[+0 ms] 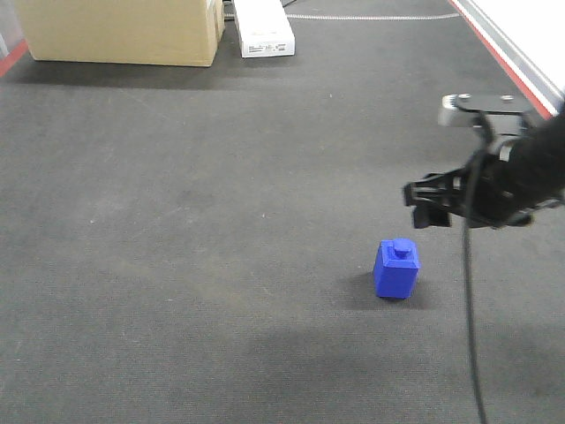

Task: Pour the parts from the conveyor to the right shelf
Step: 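Lower the right gripper over the blue part and close on it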

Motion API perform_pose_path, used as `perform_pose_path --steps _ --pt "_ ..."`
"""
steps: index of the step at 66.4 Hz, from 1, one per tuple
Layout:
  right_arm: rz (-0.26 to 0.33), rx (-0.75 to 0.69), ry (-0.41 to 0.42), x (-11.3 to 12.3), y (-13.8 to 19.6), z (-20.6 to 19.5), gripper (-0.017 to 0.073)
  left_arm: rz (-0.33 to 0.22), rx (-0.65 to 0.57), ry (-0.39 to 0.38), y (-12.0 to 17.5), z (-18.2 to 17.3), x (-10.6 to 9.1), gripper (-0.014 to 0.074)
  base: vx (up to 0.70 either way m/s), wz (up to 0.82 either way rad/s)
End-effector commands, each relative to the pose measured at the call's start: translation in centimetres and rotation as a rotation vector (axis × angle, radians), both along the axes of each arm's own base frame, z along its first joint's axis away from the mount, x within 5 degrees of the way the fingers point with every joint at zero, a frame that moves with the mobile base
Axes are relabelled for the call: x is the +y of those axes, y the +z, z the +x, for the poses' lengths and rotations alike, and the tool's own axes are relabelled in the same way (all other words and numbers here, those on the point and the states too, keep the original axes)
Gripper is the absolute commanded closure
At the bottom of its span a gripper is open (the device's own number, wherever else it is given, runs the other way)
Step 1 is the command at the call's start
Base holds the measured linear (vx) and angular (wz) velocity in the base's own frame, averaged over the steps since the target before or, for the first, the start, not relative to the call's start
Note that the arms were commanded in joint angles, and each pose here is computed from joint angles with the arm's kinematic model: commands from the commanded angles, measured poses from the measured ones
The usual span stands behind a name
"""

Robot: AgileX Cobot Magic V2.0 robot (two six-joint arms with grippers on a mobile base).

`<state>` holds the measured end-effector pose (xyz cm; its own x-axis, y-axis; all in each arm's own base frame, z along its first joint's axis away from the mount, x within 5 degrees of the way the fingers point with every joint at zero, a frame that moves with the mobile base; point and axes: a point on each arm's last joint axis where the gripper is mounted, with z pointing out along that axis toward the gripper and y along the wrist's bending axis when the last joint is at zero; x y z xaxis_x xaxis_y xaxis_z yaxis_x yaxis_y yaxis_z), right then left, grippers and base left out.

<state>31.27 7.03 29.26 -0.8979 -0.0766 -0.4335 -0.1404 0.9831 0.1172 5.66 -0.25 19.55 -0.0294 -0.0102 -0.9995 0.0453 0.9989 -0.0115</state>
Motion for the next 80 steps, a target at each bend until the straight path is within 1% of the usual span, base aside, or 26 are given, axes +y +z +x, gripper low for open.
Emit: perform_pose_path --steps 1,5,12,25,39,51,58,65,69,75,80 --pt "0.028 -0.049 0.009 1.3 1.4 1.4 0.0053 -0.019 -0.11 -0.008 1.4 -0.2 0.0 0.06 0.0 0.0" --pt "0.038 -0.029 -0.003 2.0 1.2 2.3 0.0053 -0.019 -0.11 -0.008 1.4 -0.2 0.0 0.06 0.0 0.0" --pt "0.042 0.029 -0.031 2.5 0.2 3.5 0.0053 -0.019 -0.11 -0.008 1.4 -0.2 0.0 0.06 0.0 0.0" --pt "0.012 0.12 -0.033 2.8 -2.1 4.9 0.0045 -0.019 -0.11 -0.008 1.4 -0.2 0.0 0.06 0.0 0.0" --pt "-0.001 0.201 -0.051 2.9 -4.4 5.5 0.0041 -0.019 -0.11 -0.008 1.4 -0.2 0.0 0.06 0.0 0.0" --pt "-0.006 0.228 -0.063 3.0 -5.6 5.9 0.0058 -0.019 -0.11 -0.008 1.4 -0.2 0.0 0.06 0.0 0.0" --pt "-0.006 0.231 -0.066 3.1 -5.9 6.1 0.0137 -0.019 -0.11 -0.008 1.4 -0.2 0.0 0.06 0.0 0.0" --pt "-0.005 0.225 -0.081 2.8 -5.9 6.2 0.0275 -0.019 -0.11 -0.008 1.4 -0.2 0.0 0.06 0.0 0.0" --pt "-0.003 0.216 -0.083 2.8 -5.9 6.3 0.0369 -0.019 -0.11 -0.008 1.4 -0.2 0.0 0.06 0.0 0.0" --pt "-0.025 0.188 -0.082 2.5 -5.3 6.2 0.0498 -0.019 -0.11 -0.008 1.4 -0.2 0.0 0.06 0.0 0.0" --pt "-0.059 0.144 -0.095 2.0 -4.5 6.0 0.056 -0.019 -0.11 -0.008 1.4 -0.2 0.0 0.06 0.0 0.0"
